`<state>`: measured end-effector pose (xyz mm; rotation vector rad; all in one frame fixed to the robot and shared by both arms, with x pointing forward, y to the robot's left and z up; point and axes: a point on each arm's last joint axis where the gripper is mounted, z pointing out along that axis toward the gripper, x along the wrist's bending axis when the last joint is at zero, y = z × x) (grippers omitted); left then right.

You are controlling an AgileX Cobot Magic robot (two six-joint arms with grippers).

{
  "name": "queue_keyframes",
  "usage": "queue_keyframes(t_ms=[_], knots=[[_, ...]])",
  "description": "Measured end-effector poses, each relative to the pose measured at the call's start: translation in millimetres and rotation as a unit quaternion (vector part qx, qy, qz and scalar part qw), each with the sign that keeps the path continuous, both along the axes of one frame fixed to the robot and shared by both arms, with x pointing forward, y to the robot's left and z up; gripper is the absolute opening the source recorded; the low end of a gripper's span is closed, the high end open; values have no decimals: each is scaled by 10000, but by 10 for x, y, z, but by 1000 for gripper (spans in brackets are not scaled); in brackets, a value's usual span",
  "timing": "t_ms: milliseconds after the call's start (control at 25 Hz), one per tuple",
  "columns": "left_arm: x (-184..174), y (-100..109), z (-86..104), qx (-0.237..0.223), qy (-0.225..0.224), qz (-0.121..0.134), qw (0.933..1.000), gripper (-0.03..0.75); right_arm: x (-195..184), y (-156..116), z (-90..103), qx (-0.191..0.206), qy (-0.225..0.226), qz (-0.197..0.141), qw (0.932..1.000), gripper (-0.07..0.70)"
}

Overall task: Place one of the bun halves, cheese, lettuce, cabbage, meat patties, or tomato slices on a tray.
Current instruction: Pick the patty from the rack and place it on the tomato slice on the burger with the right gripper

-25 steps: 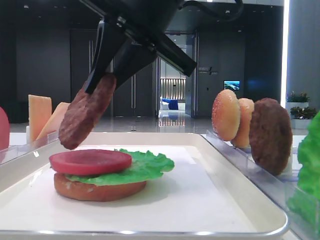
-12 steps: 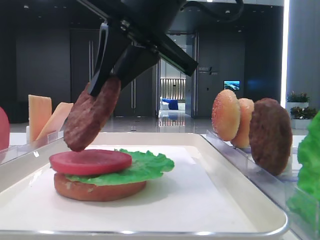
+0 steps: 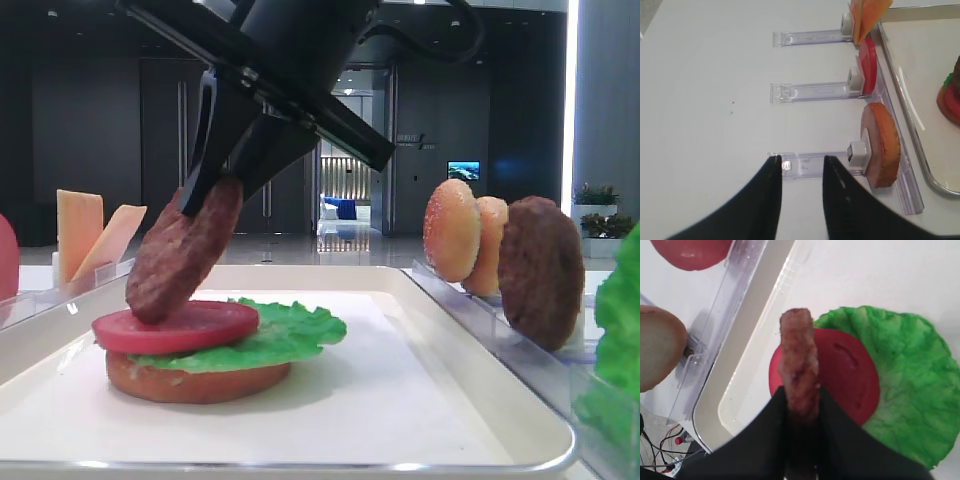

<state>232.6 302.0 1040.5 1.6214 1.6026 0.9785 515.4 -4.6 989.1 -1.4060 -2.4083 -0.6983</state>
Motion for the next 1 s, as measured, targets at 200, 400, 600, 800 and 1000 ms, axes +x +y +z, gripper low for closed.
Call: queue_keyframes(t_ms=[200, 400, 600, 800, 1000], knots=[[0, 0, 0, 0, 0, 0, 10000, 219, 1, -2, -1, -12, -10, 7, 10000, 91], [0, 0, 0, 0, 0, 0, 10000, 219, -2, -9, -6, -61, -17, 45, 10000, 160], [0, 0, 0, 0, 0, 0, 10000, 219, -8, -23, -22, -163, -11, 120, 9998, 347], [0, 0, 0, 0, 0, 0, 10000, 219, -8, -33, -28, -227, -37, 163, 9996, 426], [0, 0, 0, 0, 0, 0, 10000, 219, -8, -45, -35, -299, -62, 209, 9993, 503]])
